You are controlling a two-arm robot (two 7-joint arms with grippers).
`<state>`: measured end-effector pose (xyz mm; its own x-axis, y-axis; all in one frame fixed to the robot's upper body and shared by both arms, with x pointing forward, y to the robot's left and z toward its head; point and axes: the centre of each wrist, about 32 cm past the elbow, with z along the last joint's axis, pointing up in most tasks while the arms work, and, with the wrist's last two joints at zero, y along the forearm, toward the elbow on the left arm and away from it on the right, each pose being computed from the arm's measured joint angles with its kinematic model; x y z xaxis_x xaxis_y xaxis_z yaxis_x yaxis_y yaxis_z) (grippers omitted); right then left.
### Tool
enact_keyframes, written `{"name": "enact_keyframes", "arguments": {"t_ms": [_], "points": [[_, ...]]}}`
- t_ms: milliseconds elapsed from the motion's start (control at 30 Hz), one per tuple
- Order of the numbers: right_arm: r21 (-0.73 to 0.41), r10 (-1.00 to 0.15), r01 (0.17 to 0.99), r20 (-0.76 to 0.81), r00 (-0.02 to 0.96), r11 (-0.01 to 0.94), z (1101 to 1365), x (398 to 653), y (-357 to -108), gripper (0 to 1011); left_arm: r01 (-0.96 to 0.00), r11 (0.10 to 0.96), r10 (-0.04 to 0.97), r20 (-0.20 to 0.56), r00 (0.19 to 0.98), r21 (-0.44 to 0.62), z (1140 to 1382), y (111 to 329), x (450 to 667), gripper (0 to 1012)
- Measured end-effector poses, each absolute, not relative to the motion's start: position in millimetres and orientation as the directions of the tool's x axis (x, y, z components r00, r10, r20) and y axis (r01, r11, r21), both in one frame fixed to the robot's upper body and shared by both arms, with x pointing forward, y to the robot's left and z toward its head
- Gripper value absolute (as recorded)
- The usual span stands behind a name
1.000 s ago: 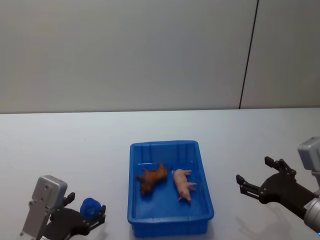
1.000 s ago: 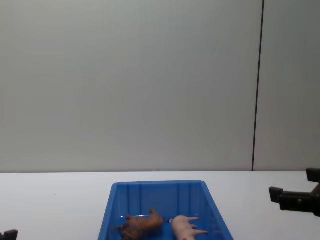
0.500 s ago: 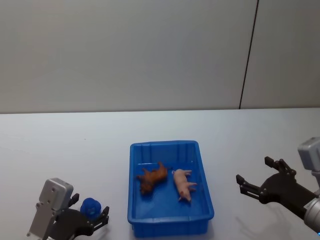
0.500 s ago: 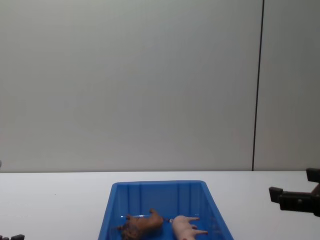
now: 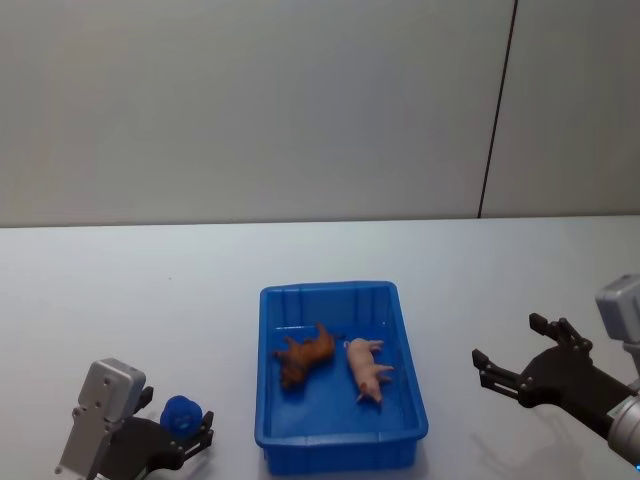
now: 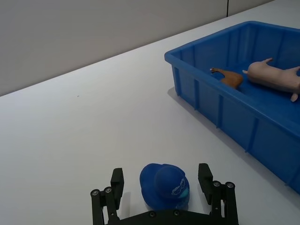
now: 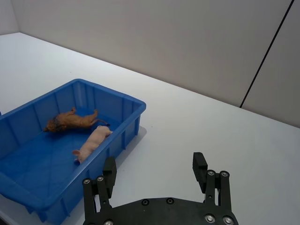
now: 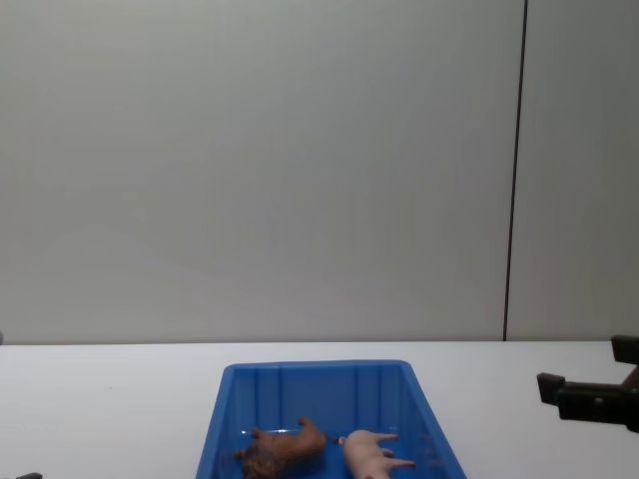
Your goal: Pick up the two dolls from the table and place them into the box.
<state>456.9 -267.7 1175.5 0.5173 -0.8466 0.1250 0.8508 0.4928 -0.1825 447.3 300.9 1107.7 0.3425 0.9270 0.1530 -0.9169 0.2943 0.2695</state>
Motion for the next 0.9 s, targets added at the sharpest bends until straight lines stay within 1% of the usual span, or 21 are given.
{"name": "enact_keyframes", "arguments": {"t_ms": [233,300,500,533,600,633,700,733,900], "points": [[-0.183,-0.847,0.851,0.125,0.517,0.493,1175.5,456.9,-267.7,1001,-0.909,0.299,0.925,0.147,0.351,0.290,1105.1,301.4,448.9,1001],[-0.183,-0.847,0.851,0.125,0.517,0.493,1175.6,456.9,-267.7,1001,-0.903,0.305,0.922,0.143,0.360,0.303,1103.6,301.8,449.8,981],[-0.183,-0.847,0.851,0.125,0.517,0.493,1175.5,456.9,-267.7,1001,-0.894,0.315,0.918,0.134,0.372,0.320,1101.6,301.8,451.9,834],[-0.183,-0.847,0.851,0.125,0.517,0.493,1175.5,456.9,-267.7,1001,-0.891,0.320,0.917,0.131,0.376,0.322,1101.5,301.4,452.7,797],[-0.183,-0.847,0.851,0.125,0.517,0.493,1175.5,456.9,-267.7,1001,-0.889,0.322,0.916,0.130,0.379,0.325,1101.3,301.3,453.3,762],[-0.183,-0.847,0.851,0.125,0.517,0.493,1175.6,456.9,-267.7,1001,-0.887,0.324,0.915,0.129,0.382,0.328,1101.3,301.1,453.9,707],[-0.183,-0.847,0.851,0.125,0.517,0.493,1175.5,456.9,-267.7,1001,-0.886,0.326,0.914,0.129,0.385,0.330,1101.3,300.8,454.6,673],[-0.183,-0.847,0.851,0.125,0.517,0.493,1175.5,456.9,-267.7,1001,-0.885,0.328,0.913,0.129,0.387,0.332,1101.6,300.5,455.2,611],[-0.183,-0.847,0.851,0.125,0.517,0.493,1175.5,456.9,-267.7,1001,-0.883,0.329,0.911,0.135,0.390,0.333,1103.4,300.0,456.9,564]]}}
